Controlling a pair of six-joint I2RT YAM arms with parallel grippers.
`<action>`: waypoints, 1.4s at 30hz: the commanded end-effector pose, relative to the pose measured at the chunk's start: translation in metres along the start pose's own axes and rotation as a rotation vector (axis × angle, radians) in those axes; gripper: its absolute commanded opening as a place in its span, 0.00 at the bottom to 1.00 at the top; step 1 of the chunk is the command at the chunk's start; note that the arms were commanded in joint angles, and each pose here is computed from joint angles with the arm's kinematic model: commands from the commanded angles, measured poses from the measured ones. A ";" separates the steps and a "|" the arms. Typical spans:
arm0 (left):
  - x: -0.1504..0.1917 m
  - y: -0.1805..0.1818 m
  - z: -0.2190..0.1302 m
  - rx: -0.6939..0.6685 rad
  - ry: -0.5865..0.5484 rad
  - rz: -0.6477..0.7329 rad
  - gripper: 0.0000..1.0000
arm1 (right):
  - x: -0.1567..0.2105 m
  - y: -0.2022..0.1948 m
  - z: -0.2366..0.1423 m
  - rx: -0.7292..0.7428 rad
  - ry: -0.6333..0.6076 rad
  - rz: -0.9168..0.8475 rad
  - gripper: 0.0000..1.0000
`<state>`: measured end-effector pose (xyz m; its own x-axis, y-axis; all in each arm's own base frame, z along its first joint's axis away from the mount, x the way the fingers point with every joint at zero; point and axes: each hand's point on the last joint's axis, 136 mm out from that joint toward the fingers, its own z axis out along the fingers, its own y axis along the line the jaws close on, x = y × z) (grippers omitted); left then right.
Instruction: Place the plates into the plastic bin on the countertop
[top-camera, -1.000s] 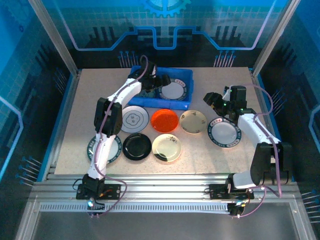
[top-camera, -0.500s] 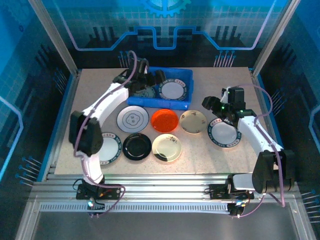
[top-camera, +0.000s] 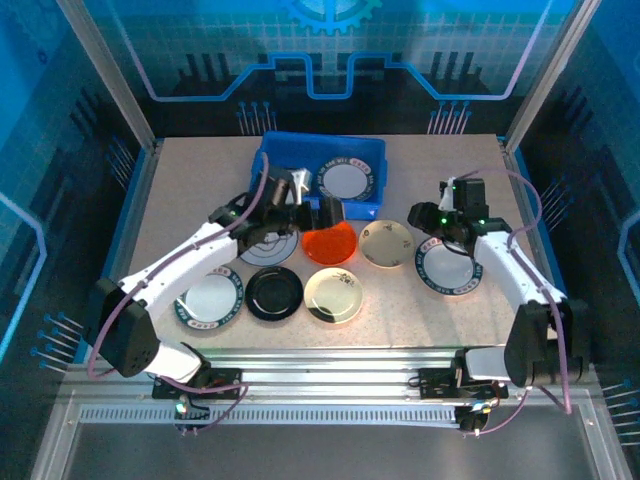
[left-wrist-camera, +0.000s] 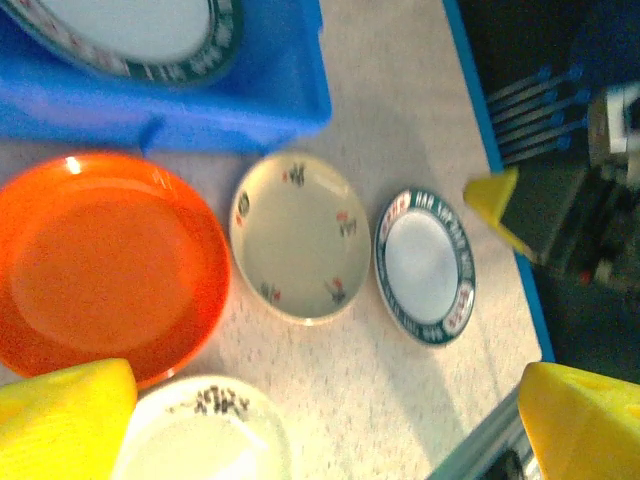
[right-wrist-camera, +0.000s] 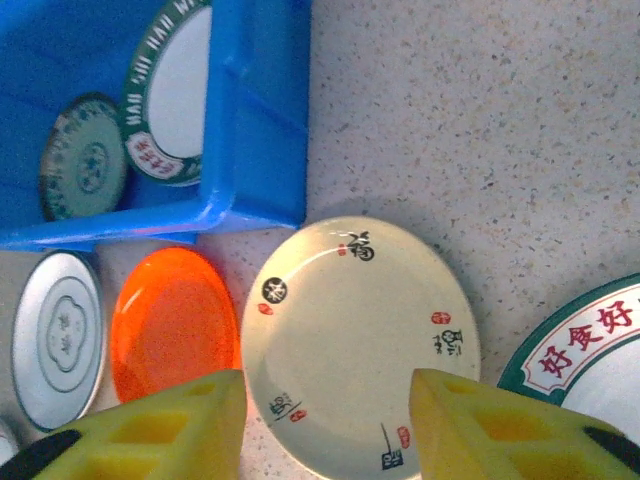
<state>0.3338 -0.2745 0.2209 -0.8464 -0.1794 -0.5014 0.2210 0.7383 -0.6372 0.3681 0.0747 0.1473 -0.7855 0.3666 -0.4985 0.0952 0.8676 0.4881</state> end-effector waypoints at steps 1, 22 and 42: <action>0.012 -0.020 -0.005 0.078 -0.002 0.033 0.98 | 0.000 -0.002 0.015 0.046 0.057 -0.127 0.46; 0.036 -0.011 0.004 0.078 0.033 0.058 0.97 | -0.004 -0.033 0.067 0.012 0.206 -0.297 0.44; 0.039 0.011 0.023 0.042 0.074 0.013 0.97 | 0.039 -0.056 0.108 0.132 0.419 -0.330 0.33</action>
<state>0.3126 -0.2887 0.1868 -0.8704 -0.1227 -0.4768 0.2528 0.7196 -0.6468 0.4031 0.0766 0.0284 -0.9499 -0.0383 -0.3101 -0.1294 0.9516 0.2789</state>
